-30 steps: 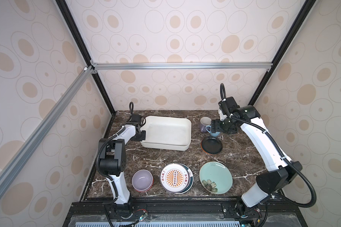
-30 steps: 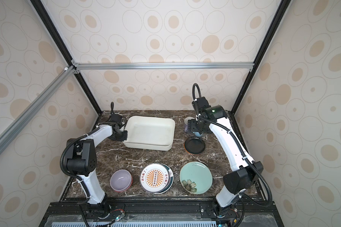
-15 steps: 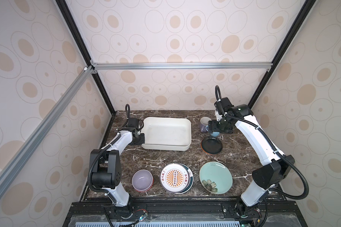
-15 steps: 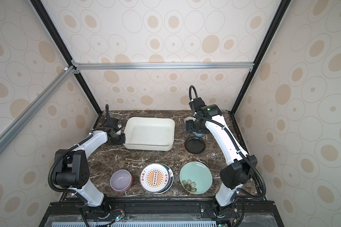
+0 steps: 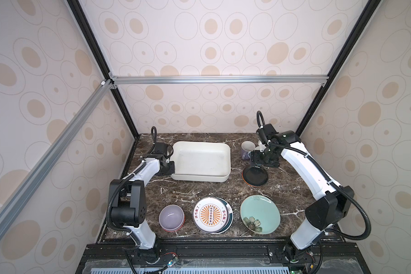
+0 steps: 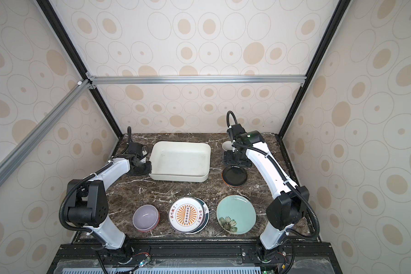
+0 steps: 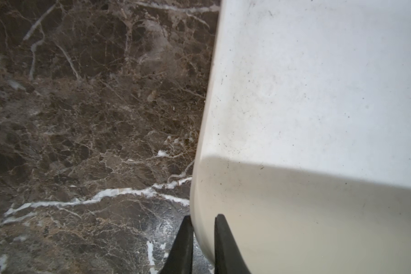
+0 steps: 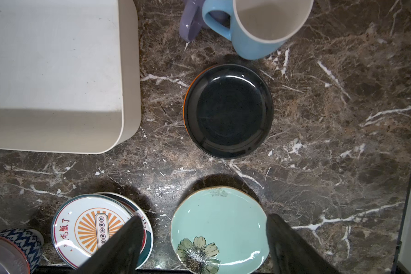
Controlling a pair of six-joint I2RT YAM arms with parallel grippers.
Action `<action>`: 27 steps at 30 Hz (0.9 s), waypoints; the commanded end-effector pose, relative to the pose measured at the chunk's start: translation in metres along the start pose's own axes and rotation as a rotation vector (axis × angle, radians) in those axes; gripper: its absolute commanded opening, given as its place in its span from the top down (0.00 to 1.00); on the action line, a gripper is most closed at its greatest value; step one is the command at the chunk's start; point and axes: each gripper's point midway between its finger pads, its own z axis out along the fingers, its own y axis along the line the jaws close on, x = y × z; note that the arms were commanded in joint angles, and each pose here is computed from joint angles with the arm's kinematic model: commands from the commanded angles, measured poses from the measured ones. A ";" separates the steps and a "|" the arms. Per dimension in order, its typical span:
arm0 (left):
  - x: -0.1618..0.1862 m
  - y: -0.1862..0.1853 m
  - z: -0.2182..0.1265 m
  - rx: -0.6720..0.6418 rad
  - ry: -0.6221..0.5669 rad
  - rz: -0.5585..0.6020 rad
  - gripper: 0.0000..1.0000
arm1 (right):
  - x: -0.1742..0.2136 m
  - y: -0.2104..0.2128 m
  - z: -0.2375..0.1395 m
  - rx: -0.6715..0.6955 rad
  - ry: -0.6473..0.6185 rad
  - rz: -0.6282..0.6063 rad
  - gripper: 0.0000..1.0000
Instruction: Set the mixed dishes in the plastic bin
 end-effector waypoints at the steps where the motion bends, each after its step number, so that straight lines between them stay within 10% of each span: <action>1: -0.002 -0.012 0.003 0.040 0.006 0.035 0.85 | 0.014 -0.008 -0.010 0.010 -0.016 0.036 0.16; 17: 0.026 -0.016 -0.004 0.058 0.025 -0.003 0.92 | 0.045 -0.024 0.004 0.050 0.030 0.065 0.16; 27: -0.017 -0.024 -0.020 0.068 -0.063 -0.057 0.61 | 0.054 0.003 0.026 -0.027 0.108 0.068 0.25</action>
